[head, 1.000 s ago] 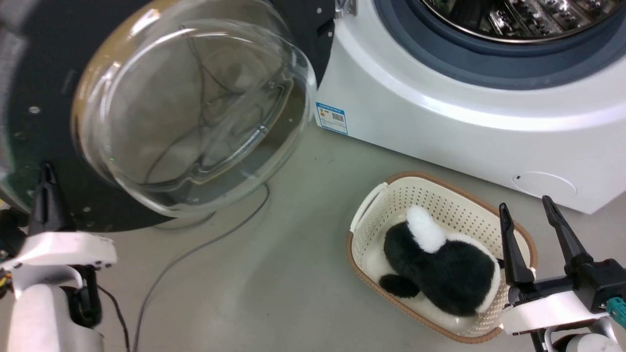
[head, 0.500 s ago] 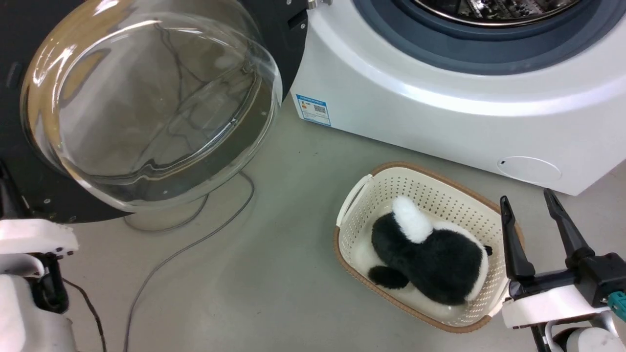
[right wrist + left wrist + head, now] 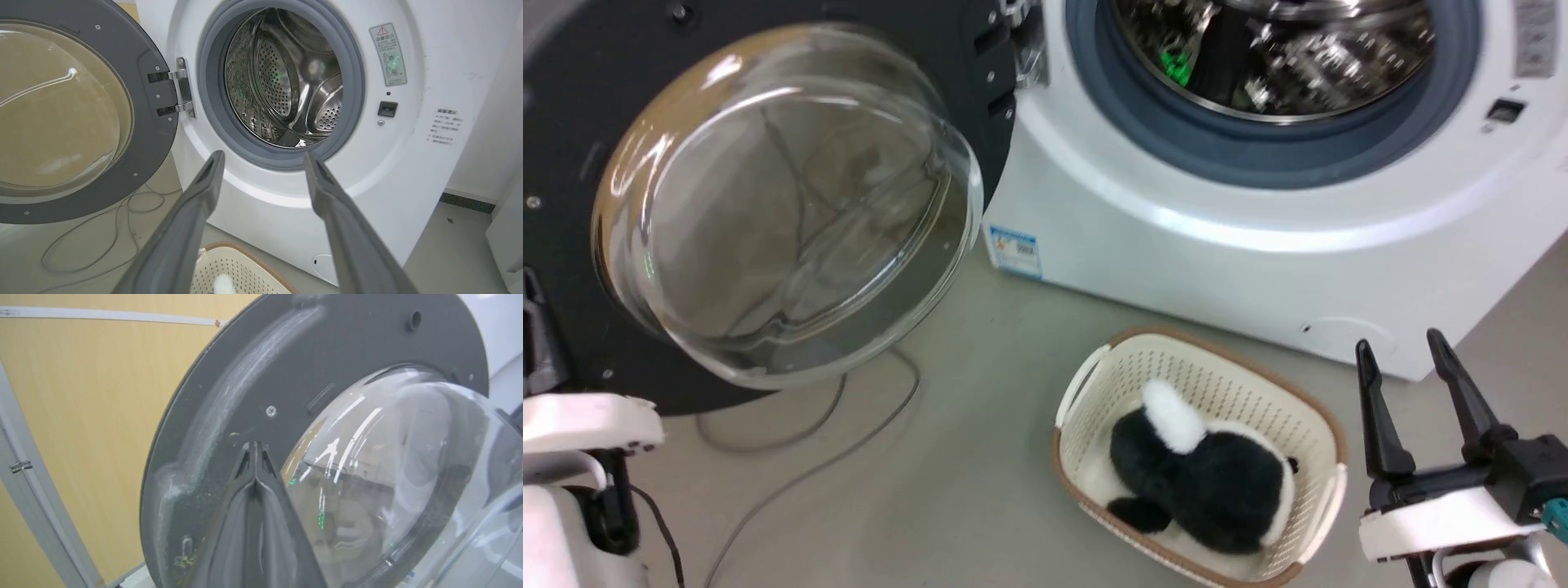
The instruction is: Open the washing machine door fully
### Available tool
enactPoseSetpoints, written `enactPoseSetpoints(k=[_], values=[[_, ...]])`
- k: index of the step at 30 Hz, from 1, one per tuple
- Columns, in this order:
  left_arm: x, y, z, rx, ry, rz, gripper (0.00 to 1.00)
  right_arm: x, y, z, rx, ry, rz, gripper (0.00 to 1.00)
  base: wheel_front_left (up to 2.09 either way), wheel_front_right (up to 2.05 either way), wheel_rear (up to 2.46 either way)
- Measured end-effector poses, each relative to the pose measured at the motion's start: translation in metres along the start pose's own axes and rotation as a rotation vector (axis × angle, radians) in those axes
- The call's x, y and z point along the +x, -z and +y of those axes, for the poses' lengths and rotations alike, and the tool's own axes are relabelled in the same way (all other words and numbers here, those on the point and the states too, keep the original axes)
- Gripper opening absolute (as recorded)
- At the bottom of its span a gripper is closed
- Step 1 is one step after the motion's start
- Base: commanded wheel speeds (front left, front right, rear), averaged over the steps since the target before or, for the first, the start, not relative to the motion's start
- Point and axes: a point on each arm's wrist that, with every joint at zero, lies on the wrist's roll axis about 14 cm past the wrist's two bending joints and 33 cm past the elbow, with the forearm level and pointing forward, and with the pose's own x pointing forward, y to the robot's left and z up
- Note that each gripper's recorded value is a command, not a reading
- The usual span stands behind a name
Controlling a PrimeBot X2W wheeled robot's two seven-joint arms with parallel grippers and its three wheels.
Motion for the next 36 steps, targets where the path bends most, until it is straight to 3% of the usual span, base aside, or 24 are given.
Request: enactPoseSetpoints(k=[6, 17, 32, 33, 34, 35, 36], values=[[-0.016, -0.028, -0.033, -0.023, 0.101, -0.095, 0.00, -0.016, -0.027, -0.010, -0.017, 0.040, -0.052, 1.00, 0.00, 0.00, 0.00], [-0.045, -0.034, -0.108, -0.086, 0.314, -0.117, 0.00, -0.049, -0.076, -0.041, -0.059, 0.146, -0.168, 1.00, 0.00, 0.00, 0.00], [-0.084, -0.008, -0.197, -0.170, 0.560, -0.013, 0.00, -0.101, -0.087, -0.083, -0.057, 0.310, -0.182, 1.00, 0.00, 0.00, 0.00], [-0.086, -0.006, -0.201, -0.172, 0.571, -0.004, 0.12, -0.104, -0.086, -0.084, -0.048, 0.317, -0.180, 1.00, 0.00, 0.00, 0.00], [-0.088, -0.004, -0.205, -0.175, 0.580, 0.003, 0.82, -0.106, -0.085, -0.085, -0.044, 0.322, -0.178, 1.00, 0.00, 0.00, 0.00], [-0.089, -0.003, -0.209, -0.178, 0.589, 0.006, 1.00, -0.109, -0.084, -0.085, -0.044, 0.325, -0.174, 1.00, 0.00, 0.00, 0.00], [-0.090, -0.004, -0.212, -0.185, 0.598, 0.007, 1.00, -0.110, -0.084, -0.086, -0.044, 0.329, -0.174, 1.00, 0.00, 0.00, 0.00]])
